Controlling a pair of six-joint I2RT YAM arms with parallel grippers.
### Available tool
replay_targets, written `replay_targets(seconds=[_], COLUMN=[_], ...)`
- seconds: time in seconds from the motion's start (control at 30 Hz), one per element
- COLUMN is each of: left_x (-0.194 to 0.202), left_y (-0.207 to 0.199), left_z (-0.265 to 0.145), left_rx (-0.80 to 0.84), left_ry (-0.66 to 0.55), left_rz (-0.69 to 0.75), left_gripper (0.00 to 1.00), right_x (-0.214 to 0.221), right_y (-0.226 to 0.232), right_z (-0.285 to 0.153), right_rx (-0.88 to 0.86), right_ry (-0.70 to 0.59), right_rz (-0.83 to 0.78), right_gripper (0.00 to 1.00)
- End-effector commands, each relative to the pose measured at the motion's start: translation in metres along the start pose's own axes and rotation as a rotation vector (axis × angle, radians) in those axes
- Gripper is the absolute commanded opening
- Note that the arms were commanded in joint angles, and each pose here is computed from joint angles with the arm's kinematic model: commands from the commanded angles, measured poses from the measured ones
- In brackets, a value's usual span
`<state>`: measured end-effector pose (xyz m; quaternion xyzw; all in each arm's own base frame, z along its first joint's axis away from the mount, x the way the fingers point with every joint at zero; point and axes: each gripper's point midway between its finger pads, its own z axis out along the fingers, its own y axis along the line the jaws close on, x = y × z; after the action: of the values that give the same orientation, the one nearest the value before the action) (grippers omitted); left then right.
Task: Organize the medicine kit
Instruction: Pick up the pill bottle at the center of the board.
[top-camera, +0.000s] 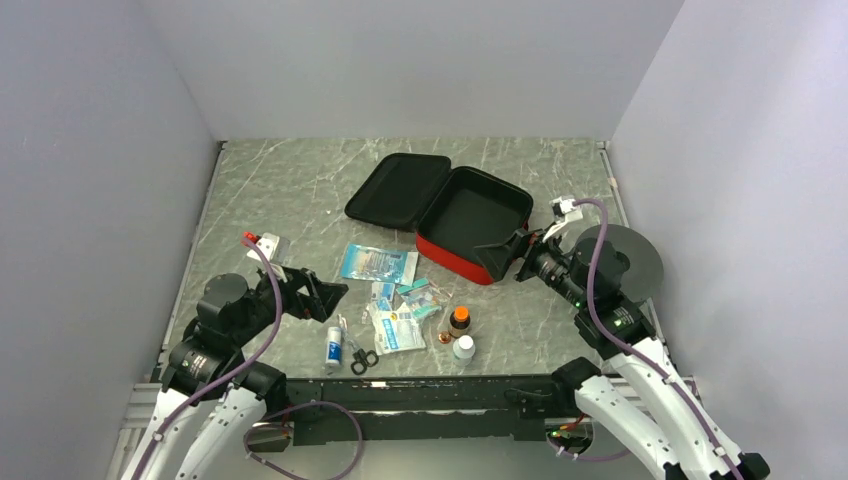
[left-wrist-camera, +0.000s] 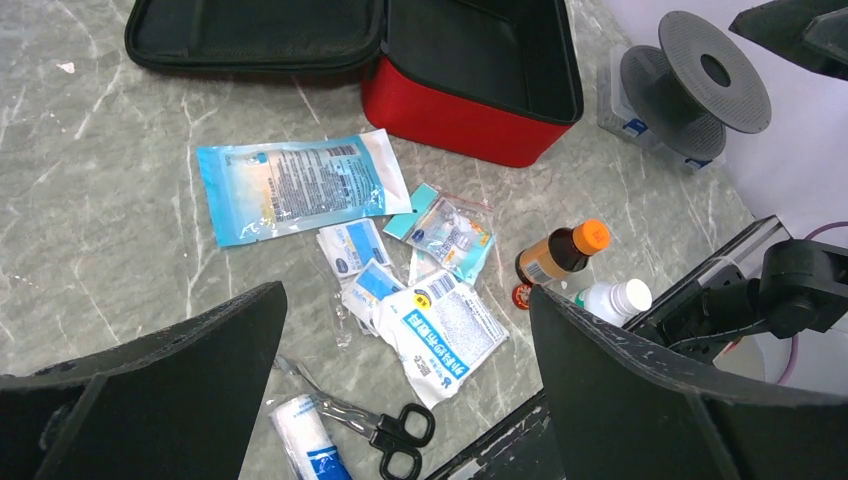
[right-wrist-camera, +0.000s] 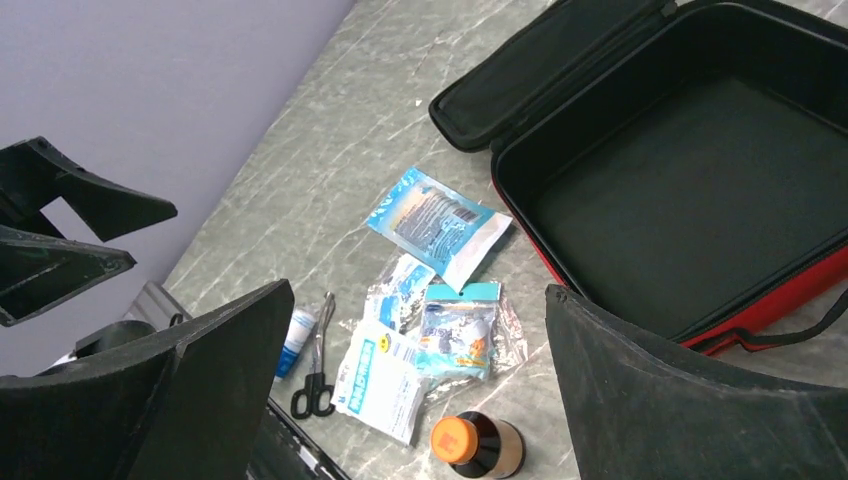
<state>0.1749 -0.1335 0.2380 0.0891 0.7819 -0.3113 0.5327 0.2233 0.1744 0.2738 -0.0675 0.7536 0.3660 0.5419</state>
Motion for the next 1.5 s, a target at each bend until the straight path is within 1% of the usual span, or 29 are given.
replay_targets(seconds=[0.0, 0.17, 0.33, 0.5, 0.7, 0.87, 1.0, 1.13, 1.3, 1.47], left_x=[-0.006, -0.008, -0.007, -0.007, -0.006, -0.005, -0.004, -0.004, -0.004, -0.004], left_y=[0.000, 0.005, 0.011, 0.018, 0.021, 0.021, 0.023, 0.024, 0.028, 0.031], left_z=[-0.003, -0.007, -0.007, -0.009, -0.009, -0.008, -0.008, -0.008, -0.009, -0.010], left_rx=[-0.008, -0.042, -0.077, -0.128, -0.144, -0.143, -0.158, -0.164, -0.191, -0.205], left_ry=[-0.029, -0.052, -0.049, -0.043, -0.043, -0.037, -0.028, -0.027, -0.029, -0.030], left_rz=[0.000, -0.007, -0.017, -0.042, -0.050, -0.050, -0.056, -0.059, -0.069, -0.073], left_gripper=[0.99, 0.99, 0.99, 0.99, 0.99, 0.99, 0.99, 0.98, 0.99, 0.99], right_x=[-0.017, -0.017, -0.020, -0.015, -0.002, 0.024, 0.034, 0.045, 0.056, 0.081], right_y=[0.004, 0.000, -0.010, -0.014, -0.014, -0.017, -0.010, -0.007, -0.010, -0.008], right_z=[-0.004, -0.007, -0.009, -0.009, 0.000, 0.018, 0.027, 0.032, 0.027, 0.023], right_rx=[-0.004, 0.026, 0.094, 0.108, 0.097, 0.102, 0.100, 0.123, 0.209, 0.254], right_ry=[-0.077, -0.065, -0.052, -0.023, 0.064, 0.208, 0.233, 0.288, 0.352, 0.425], right_rz=[-0.013, -0.040, -0.041, -0.076, -0.072, -0.034, -0.043, -0.057, -0.099, -0.117], right_gripper=[1.00, 1.00, 1.00, 1.00, 1.00, 1.00, 0.99, 0.95, 0.90, 0.80])
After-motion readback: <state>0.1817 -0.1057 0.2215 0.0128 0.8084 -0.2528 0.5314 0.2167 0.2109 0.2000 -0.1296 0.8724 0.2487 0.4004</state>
